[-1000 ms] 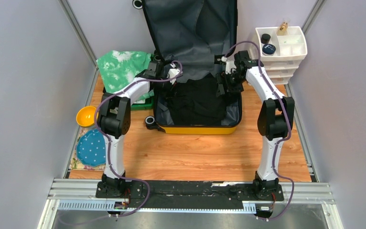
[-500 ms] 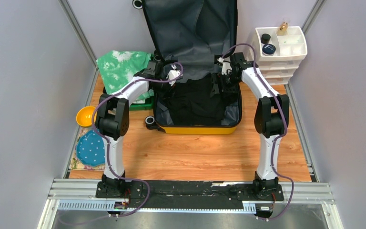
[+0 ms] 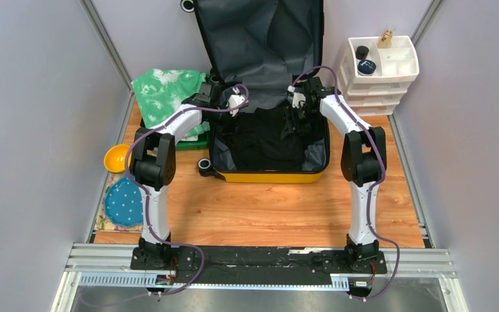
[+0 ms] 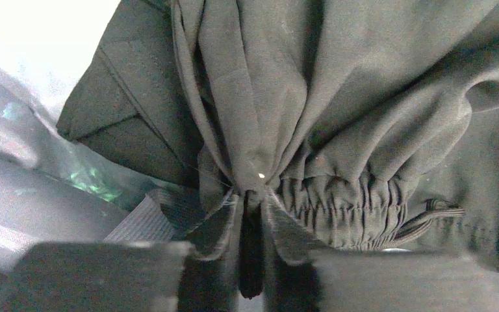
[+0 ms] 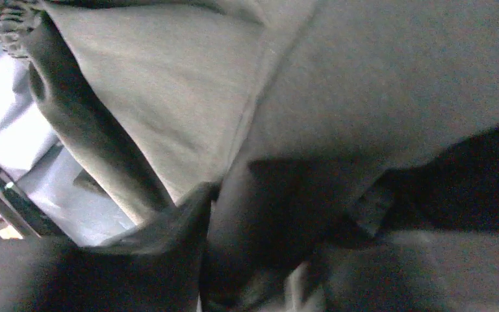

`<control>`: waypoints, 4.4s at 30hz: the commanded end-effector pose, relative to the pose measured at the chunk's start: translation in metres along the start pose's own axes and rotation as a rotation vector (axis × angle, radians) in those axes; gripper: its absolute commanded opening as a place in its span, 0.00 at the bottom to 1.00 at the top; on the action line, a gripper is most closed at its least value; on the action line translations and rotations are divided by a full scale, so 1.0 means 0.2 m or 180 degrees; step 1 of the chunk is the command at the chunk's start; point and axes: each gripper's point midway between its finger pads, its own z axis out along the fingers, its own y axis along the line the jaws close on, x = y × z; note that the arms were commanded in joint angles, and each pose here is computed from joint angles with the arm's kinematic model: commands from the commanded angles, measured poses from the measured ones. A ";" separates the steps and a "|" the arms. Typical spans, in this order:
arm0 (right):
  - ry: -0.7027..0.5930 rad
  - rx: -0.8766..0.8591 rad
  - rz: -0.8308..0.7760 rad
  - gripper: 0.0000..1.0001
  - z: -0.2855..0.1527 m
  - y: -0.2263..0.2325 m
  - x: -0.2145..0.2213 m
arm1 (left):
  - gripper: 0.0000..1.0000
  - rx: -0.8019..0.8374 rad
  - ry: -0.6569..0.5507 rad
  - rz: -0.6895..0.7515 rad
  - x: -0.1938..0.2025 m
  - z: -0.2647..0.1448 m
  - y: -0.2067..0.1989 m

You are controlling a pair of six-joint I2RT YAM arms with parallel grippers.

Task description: Open, take out, and arrange the luggage

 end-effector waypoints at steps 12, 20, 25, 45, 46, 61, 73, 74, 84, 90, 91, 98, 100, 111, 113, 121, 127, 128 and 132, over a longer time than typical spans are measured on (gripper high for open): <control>-0.0739 -0.0873 0.0407 0.00 -0.18 0.47 -0.31 | 0.81 0.0029 -0.1636 -0.1538 -0.48 -0.54 0.02; -0.0917 -0.1426 0.0469 0.00 -0.17 0.73 -0.42 | 0.82 0.0156 -0.1793 -0.1531 -0.55 -0.35 -0.32; -0.0935 -0.1576 0.0130 0.00 -0.23 0.82 -0.38 | 0.83 0.0346 -0.2205 -0.0344 -0.56 -0.35 -0.49; -0.1011 -0.1987 -0.0688 0.00 -0.46 0.97 -0.28 | 0.85 0.0836 -0.2355 0.1272 -0.64 -0.15 -0.46; -0.1005 -0.2022 -0.0739 0.00 -0.46 0.99 -0.27 | 0.85 0.0796 -0.2367 0.1290 -0.66 -0.14 -0.44; -0.1762 -0.1966 -0.1343 0.25 -0.88 1.13 -0.45 | 0.00 0.0402 -0.2300 0.0807 -0.76 -0.32 -0.38; -0.3090 -0.1325 -0.1273 0.95 -1.45 0.89 -0.79 | 0.00 -0.0434 -0.2349 -0.0097 -1.04 -0.94 -0.14; -0.3095 -0.1293 -0.1269 0.95 -1.45 0.87 -0.79 | 0.00 -0.0548 -0.2332 -0.0147 -1.05 -0.99 -0.11; -0.2920 -0.1203 -0.1184 0.97 -1.33 0.79 -0.74 | 0.00 -0.2332 -0.1764 -0.0640 -0.81 -1.39 0.33; -0.2843 -0.1172 -0.1121 0.97 -1.28 0.77 -0.74 | 0.00 -0.2899 -0.1503 -0.0921 -0.59 -1.41 0.59; -0.2837 -0.1154 -0.1132 0.97 -1.27 0.76 -0.74 | 0.00 -0.2921 -0.1412 -0.0985 -0.53 -1.35 0.66; -0.2729 -0.0999 -0.1098 0.97 -1.20 0.70 -0.74 | 0.00 -0.3396 -0.0983 -0.1071 -0.31 -1.25 1.10; -0.2704 -0.0932 -0.1067 0.97 -1.19 0.67 -0.74 | 0.00 -0.3453 -0.0871 -0.1066 -0.25 -1.21 1.20; -0.2630 -0.0888 -0.1020 0.97 -1.12 0.65 -0.74 | 0.00 -0.3400 -0.0774 -0.0723 -0.23 -1.28 1.28; -0.2612 -0.0893 -0.1017 0.97 -1.11 0.64 -0.74 | 0.00 -0.3299 -0.0855 -0.0716 -0.27 -1.32 1.21; -0.2528 -0.0941 -0.1036 0.98 -1.08 0.65 -0.70 | 0.00 -0.3207 -0.1098 -0.0721 -0.39 -1.56 0.87; -0.2472 -0.0979 -0.1018 0.98 -1.07 0.65 -0.67 | 0.00 -0.3261 -0.0946 -0.0681 -0.37 -1.64 0.78; -0.2472 -0.0985 -0.1019 0.98 -1.07 0.65 -0.67 | 0.00 -0.3248 -0.0885 -0.0669 -0.35 -1.63 0.78; -0.2468 -0.0983 -0.1006 0.98 -1.06 0.65 -0.67 | 0.00 -0.3257 -0.0737 -0.0697 -0.28 -1.56 0.86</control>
